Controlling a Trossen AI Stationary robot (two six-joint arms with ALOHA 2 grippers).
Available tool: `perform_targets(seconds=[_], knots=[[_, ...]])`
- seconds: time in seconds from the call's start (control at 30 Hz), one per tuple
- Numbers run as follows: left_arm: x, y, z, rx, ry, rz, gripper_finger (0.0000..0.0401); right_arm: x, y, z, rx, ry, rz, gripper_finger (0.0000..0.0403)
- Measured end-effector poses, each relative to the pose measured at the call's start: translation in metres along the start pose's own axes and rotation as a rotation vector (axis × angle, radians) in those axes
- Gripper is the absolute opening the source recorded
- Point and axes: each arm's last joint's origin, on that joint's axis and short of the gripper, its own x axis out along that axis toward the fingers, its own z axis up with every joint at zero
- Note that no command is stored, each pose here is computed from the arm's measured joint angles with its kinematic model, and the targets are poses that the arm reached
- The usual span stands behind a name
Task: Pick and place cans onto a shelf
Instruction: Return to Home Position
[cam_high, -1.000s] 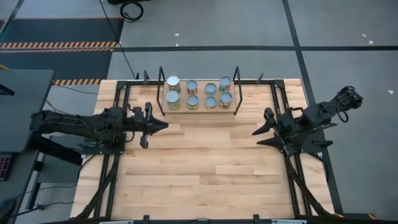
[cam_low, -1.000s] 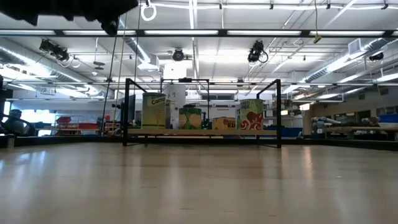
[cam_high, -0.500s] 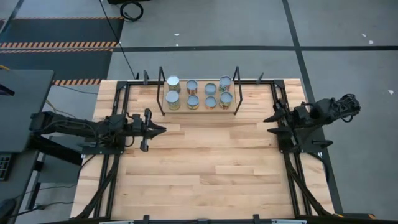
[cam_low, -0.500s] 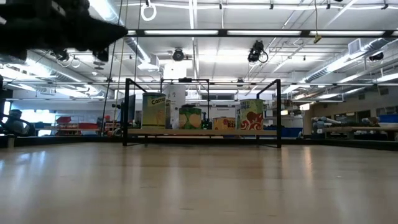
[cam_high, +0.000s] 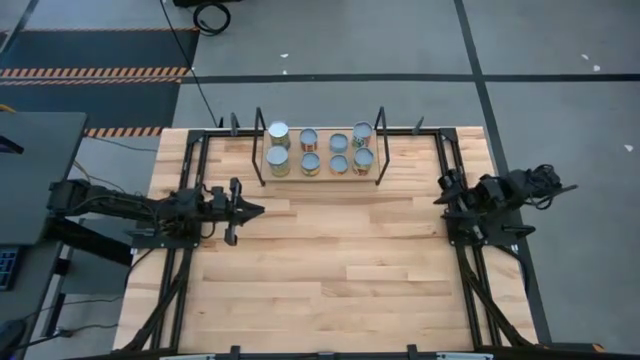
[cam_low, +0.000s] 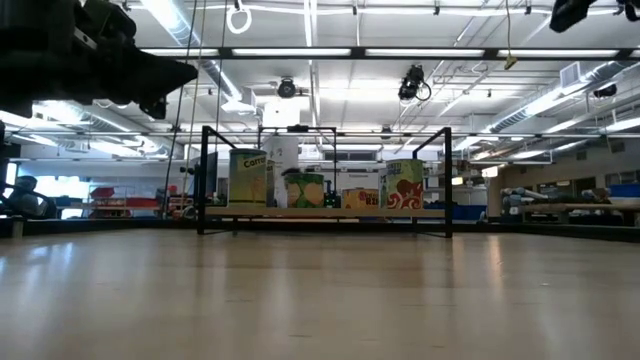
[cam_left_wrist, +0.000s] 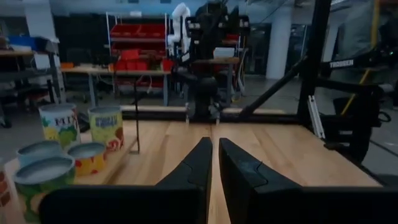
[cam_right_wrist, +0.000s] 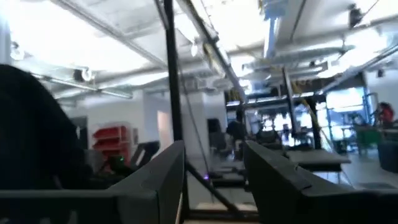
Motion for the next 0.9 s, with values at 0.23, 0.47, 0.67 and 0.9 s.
perform_targets(seconds=[0.23, 0.47, 0.67, 0.9], knots=[[0.000, 0.000, -0.004, -0.055, 0.042, -0.001, 0.0036, -0.005, 0.000, -0.050, 0.047, -0.097, 0.037, 0.0174], [0.000, 0.000, -0.006, -0.060, 0.059, 0.000, 0.0036, -0.004, 0.000, -0.056, 0.071, -0.037, 0.037, 0.0174], [0.000, 0.000, -0.008, -0.060, 0.077, 0.001, 0.0036, -0.004, -0.002, -0.069, 0.056, 0.097, -0.049, 0.0174], [0.000, 0.000, -0.008, -0.065, 0.077, 0.001, 0.0036, -0.004, -0.003, -0.072, 0.043, 0.124, -0.071, 0.0174]])
